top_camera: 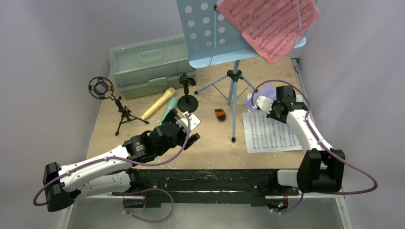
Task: Pack up the instrument practice props
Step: Place the sheet music at the center of the board.
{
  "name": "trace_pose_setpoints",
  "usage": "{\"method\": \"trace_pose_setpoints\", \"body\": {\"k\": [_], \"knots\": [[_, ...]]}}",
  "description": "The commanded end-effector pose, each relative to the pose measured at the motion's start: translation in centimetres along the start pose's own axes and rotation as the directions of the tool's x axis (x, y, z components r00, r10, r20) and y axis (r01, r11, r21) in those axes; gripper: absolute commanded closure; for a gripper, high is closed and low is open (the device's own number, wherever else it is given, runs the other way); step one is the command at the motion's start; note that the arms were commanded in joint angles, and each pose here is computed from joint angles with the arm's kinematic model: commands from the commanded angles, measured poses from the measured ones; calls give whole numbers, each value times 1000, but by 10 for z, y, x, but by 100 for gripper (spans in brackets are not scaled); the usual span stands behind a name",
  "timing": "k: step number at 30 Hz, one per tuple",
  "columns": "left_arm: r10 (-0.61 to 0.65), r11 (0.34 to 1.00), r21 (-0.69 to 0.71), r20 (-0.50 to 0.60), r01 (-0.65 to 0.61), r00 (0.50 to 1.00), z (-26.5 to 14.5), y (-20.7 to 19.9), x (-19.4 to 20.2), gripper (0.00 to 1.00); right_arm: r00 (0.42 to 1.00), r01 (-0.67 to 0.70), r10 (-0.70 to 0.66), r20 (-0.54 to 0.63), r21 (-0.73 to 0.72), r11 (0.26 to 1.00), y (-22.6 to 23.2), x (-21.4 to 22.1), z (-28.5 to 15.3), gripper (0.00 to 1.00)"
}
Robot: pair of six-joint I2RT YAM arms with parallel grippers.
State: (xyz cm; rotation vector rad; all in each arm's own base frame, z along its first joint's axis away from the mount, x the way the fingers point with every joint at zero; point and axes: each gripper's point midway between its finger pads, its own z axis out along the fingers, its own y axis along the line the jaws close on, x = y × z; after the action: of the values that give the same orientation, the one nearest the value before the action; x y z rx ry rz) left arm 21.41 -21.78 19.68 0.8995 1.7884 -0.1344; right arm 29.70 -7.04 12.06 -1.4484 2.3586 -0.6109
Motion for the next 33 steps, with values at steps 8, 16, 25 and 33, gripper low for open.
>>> {"method": "trace_pose_setpoints", "body": {"k": [8,16,25,33], "knots": [[-10,1000,-21,38,10,999,-2,7,-7,0,999,-49,50,-16,74,996,-20,1,30,100],[-11,1000,-18,37,12,999,-1,6,-7,0,996,-76,78,-33,57,995,-17,1,47,97],[-13,1000,-19,39,14,999,-2,7,-7,0,990,-127,132,-49,100,987,-27,1,59,95],[-15,1000,-15,37,16,999,-1,6,-7,0,973,-227,231,8,224,948,-54,-7,61,91]]}}
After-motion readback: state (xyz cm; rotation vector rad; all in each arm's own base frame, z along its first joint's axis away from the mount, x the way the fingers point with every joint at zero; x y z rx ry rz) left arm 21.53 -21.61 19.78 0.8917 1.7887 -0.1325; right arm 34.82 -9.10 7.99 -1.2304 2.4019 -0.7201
